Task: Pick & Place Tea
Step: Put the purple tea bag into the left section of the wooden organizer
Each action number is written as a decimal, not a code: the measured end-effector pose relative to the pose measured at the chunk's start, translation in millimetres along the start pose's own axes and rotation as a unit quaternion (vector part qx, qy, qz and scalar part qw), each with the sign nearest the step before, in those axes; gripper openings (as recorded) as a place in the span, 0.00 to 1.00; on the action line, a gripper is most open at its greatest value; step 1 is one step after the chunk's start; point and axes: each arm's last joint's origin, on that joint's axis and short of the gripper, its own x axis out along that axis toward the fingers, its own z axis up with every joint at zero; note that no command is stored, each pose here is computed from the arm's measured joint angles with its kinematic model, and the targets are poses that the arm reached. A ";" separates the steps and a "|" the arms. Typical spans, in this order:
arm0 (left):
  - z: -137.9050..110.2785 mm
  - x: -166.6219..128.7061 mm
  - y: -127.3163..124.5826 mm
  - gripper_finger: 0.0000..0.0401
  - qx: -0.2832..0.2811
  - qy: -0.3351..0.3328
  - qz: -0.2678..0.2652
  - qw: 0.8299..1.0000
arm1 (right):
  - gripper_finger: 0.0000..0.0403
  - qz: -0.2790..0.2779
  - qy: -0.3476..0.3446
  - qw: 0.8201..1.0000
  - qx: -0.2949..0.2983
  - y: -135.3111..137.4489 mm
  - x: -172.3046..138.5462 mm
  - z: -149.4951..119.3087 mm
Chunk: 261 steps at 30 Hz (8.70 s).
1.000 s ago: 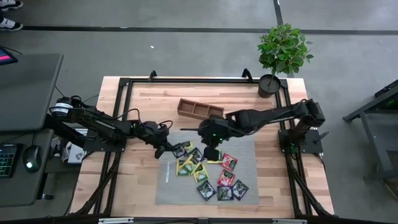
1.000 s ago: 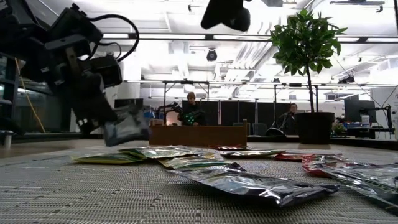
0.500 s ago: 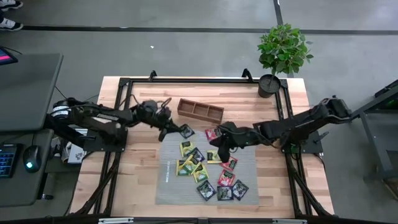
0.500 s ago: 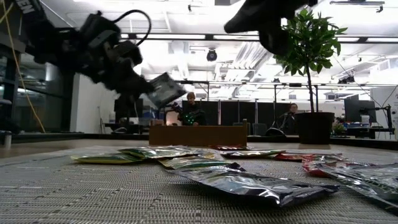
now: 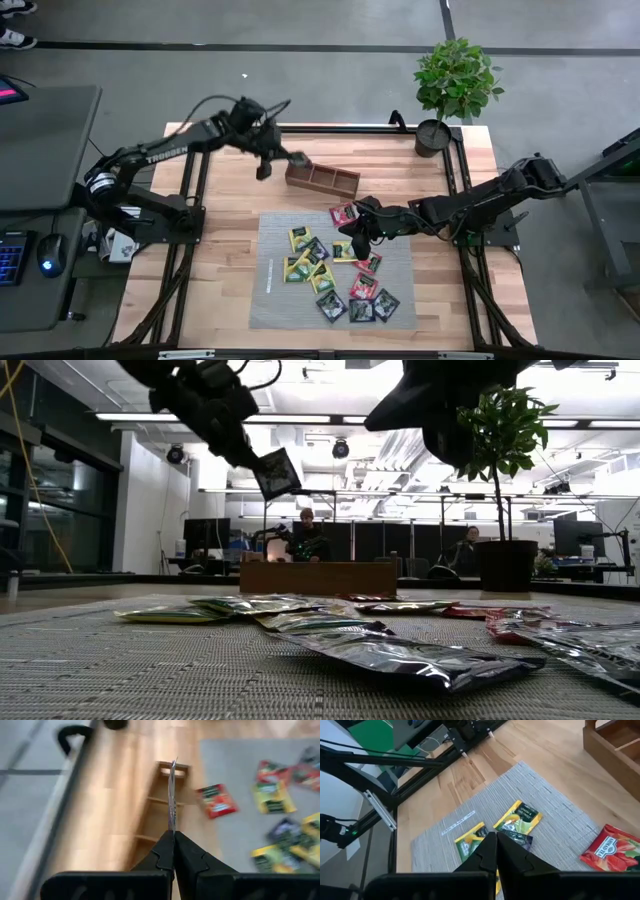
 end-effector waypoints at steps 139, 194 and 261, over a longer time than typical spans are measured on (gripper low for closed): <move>-9.5 75.2 -120.1 0.05 0.039 0.144 -0.160 0.976 | 0.00 -0.123 0.081 0.986 -0.072 23.6 81.2 -63.2; -45.5 103.4 -147.1 0.32 -0.105 0.084 -0.162 0.978 | 0.00 -0.113 0.157 0.977 -0.091 -6.6 129.5 -90.8; -73.7 161.8 -156.5 0.32 -0.447 0.180 -0.247 0.841 | 0.00 -0.135 0.154 0.973 -0.104 -14.7 132.2 -88.3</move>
